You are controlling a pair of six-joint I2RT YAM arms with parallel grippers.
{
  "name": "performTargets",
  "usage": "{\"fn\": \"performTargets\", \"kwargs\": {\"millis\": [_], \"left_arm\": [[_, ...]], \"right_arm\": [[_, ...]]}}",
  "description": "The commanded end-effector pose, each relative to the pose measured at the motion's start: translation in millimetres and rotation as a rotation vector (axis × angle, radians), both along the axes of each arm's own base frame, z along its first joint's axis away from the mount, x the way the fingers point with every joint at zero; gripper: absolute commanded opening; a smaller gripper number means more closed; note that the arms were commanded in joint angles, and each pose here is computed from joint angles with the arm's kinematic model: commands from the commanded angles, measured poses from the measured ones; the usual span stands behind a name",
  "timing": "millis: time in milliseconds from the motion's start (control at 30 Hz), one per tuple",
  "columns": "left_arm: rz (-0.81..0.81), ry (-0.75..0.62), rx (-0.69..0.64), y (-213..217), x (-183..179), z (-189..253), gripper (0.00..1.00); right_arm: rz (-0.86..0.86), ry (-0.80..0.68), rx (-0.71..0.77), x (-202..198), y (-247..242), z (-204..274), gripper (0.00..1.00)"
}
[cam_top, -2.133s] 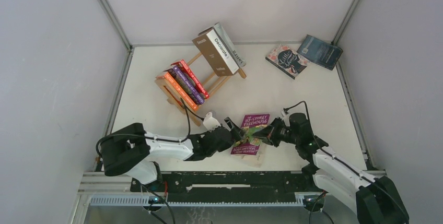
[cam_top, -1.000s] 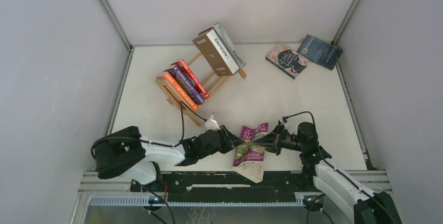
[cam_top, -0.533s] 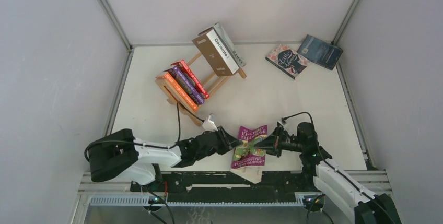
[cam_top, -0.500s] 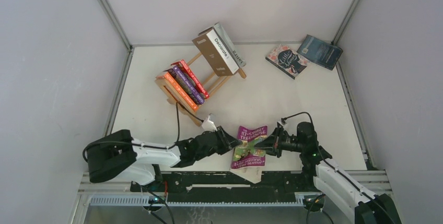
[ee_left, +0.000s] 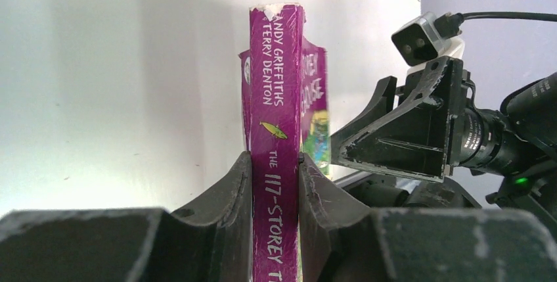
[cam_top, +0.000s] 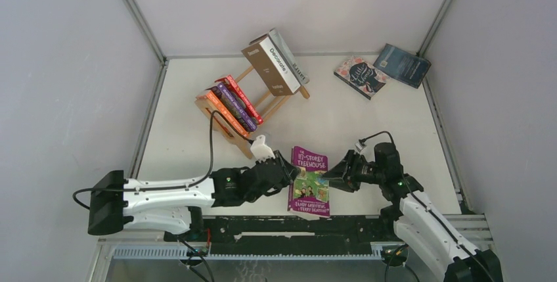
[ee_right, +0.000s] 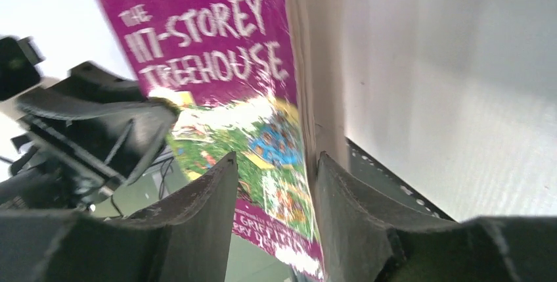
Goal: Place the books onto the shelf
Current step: Pick up the book from the center of the board.
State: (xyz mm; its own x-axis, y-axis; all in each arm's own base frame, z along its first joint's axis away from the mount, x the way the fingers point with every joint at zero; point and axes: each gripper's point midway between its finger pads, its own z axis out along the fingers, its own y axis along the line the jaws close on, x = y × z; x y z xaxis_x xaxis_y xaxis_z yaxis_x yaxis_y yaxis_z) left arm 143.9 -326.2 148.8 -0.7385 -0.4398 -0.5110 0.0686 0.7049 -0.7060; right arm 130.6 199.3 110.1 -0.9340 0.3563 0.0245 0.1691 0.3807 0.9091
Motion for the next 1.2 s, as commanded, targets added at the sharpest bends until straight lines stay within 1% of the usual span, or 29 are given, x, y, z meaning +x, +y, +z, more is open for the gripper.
{"fn": "performTargets", "kwargs": {"millis": [0, 133, 233, 333, 467, 633, 767, 900, 1033, 1167], "left_arm": [[0.108, -0.107, 0.066, 14, 17, 40, 0.0], [0.176, -0.147, 0.108, 23, 24, 54, 0.0], [0.226, -0.18, 0.15, 28, 32, 66, 0.0], [0.252, -0.216, 0.221, 27, 40, 78, 0.0], [0.26, -0.253, 0.276, 12, 49, 99, 0.0], [0.266, -0.237, 0.305, -1, 58, 109, 0.0], [0.245, -0.22, 0.287, -16, 66, 122, 0.0], [0.214, -0.2, 0.297, -33, 75, 136, 0.0], [0.185, -0.191, 0.299, -50, 86, 154, 0.0], [0.177, -0.168, 0.304, -60, 94, 159, 0.0]], "right_arm": [[0.005, -0.082, -0.078, 8, -6, 5, 0.56], [-0.008, -0.107, -0.136, 12, -12, 6, 0.57], [-0.021, -0.154, -0.206, 18, -19, 13, 0.57], [-0.031, -0.239, -0.3, 28, -28, 25, 0.57], [-0.04, -0.346, -0.401, 35, -37, 47, 0.58], [-0.066, -0.541, -0.495, 30, -43, 81, 0.57], [-0.121, -0.695, -0.521, 21, -53, 104, 0.57], [-0.174, -0.814, -0.544, 15, -67, 126, 0.57], [-0.148, -0.897, -0.536, 8, -67, 136, 0.56], [-0.132, -0.945, -0.538, 8, -62, 148, 0.56]]}}
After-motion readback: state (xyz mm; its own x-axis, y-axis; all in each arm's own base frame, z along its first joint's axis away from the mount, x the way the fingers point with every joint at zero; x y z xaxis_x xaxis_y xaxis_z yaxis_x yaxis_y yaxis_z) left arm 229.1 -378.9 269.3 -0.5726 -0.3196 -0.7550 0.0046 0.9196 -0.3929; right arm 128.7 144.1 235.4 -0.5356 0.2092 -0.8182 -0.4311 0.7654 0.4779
